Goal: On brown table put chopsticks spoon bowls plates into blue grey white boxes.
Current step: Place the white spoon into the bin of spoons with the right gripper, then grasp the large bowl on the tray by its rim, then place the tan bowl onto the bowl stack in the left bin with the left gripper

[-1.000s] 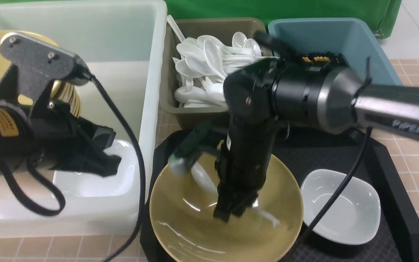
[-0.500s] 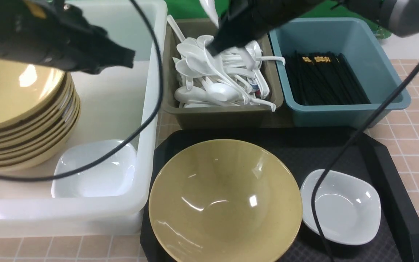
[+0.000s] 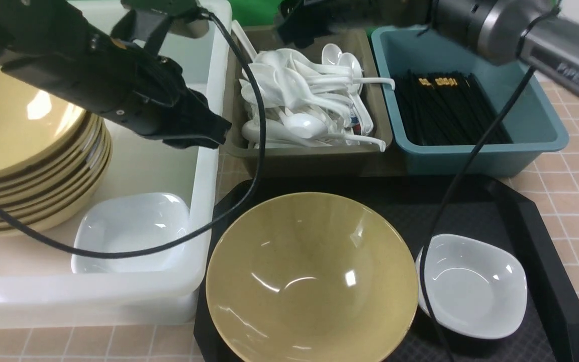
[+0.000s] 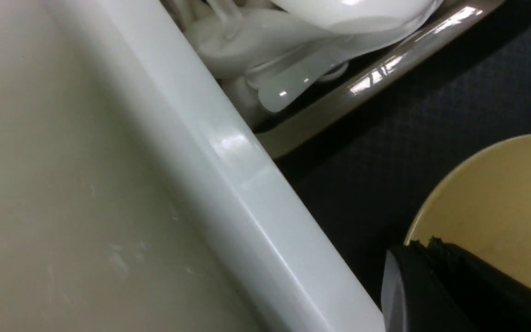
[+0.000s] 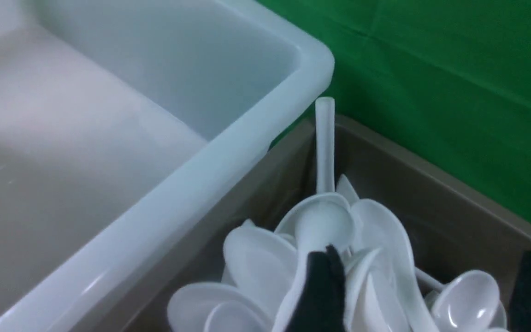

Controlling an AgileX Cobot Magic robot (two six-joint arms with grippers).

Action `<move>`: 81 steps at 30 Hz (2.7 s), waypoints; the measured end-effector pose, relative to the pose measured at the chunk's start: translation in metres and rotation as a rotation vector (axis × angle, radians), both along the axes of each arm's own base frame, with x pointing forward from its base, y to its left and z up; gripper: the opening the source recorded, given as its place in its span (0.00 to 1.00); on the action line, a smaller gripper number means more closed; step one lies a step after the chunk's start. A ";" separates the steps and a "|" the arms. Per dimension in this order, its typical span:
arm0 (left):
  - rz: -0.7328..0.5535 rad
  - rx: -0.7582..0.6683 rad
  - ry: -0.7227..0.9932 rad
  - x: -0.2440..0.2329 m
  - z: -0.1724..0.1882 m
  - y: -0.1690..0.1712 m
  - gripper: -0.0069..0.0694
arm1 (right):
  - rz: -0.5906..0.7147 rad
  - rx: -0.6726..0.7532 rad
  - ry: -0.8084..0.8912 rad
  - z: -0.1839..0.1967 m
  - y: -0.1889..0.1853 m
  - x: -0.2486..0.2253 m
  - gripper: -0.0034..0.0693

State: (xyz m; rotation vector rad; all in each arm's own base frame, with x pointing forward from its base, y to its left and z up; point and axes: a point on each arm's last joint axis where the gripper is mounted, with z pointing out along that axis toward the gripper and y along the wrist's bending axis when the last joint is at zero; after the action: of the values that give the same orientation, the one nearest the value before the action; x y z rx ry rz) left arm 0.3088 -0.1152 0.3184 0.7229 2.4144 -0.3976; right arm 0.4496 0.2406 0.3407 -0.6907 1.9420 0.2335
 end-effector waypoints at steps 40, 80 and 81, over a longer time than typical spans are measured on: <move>-0.406 0.316 0.306 0.044 -0.102 -0.116 0.26 | 0.165 -0.397 0.428 0.057 -0.089 -0.170 0.10; 0.872 -0.218 -0.010 -0.030 0.078 0.280 0.10 | 0.565 -0.415 -0.006 0.110 0.007 -0.220 0.10; 0.872 -0.216 0.021 -0.025 0.068 0.285 0.10 | 0.566 -0.416 -0.007 0.110 0.007 -0.220 0.10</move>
State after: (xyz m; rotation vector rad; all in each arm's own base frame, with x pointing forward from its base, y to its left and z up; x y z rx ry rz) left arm 0.2837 0.1694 0.3865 -0.4399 2.3825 -0.2832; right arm 0.2292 0.2476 0.4503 -1.5129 1.7633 0.1693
